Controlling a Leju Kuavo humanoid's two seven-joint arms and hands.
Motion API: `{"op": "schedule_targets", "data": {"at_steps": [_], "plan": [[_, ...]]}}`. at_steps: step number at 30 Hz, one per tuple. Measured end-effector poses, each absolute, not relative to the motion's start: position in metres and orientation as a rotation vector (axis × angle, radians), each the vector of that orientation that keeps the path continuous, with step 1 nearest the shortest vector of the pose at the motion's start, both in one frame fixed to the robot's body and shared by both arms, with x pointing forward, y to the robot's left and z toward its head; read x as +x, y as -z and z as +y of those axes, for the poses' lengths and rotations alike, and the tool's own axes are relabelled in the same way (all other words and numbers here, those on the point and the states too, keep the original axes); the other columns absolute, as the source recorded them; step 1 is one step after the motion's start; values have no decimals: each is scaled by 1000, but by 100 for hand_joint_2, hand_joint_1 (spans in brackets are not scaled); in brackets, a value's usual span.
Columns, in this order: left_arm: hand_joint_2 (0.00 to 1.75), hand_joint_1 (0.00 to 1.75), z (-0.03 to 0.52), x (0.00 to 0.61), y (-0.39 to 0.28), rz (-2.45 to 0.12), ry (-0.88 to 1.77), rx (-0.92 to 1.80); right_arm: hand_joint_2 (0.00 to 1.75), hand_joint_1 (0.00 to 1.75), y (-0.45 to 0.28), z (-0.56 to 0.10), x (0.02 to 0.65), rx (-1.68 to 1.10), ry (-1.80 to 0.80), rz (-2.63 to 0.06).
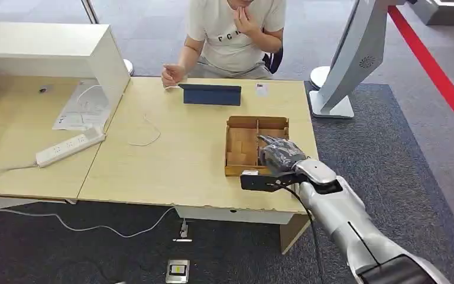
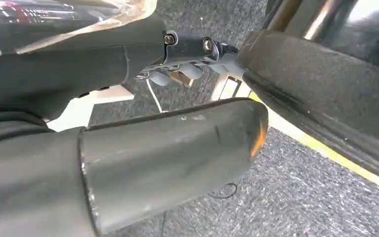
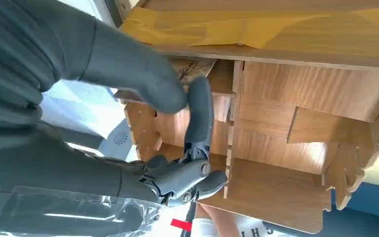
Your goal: Pass the card to the sensor for recognition and then transmit it.
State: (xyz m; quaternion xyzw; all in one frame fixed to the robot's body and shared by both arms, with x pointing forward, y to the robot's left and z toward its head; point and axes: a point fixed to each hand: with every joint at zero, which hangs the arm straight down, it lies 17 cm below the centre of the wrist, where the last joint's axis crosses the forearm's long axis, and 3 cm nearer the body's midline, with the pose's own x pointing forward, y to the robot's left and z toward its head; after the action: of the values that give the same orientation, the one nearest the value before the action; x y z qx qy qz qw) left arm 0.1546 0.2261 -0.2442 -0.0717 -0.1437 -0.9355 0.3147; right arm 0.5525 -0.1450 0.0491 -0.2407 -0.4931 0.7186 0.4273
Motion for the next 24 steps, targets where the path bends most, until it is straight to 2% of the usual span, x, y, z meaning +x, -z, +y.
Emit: {"op": "schedule_targets", "data": {"at_steps": [10, 11, 12, 13, 14, 24], "plan": [[0, 0, 225, 156, 244, -386, 2485, -188, 175, 175, -46, -143, 549, -590, -1799, -1242], [0, 0, 225, 156, 244, -385, 2488, -188, 175, 152, -46, -143, 549, -589, -1800, -1244], [0, 0, 225, 156, 244, -384, 2497, -191, 175, 0, -45, -143, 549, -587, -1799, -1244], [0, 0, 226, 156, 244, -382, 2505, -193, 175, 0, -45, -143, 548, -586, -1798, -1245], [0, 0, 226, 156, 244, -381, 2512, -190, 0, 0, -45, -142, 548, -586, -1797, -1247], [0, 0, 229, 158, 243, -367, 2551, -188, 0, 0, -44, -141, 547, -574, -1774, -1262]]}}
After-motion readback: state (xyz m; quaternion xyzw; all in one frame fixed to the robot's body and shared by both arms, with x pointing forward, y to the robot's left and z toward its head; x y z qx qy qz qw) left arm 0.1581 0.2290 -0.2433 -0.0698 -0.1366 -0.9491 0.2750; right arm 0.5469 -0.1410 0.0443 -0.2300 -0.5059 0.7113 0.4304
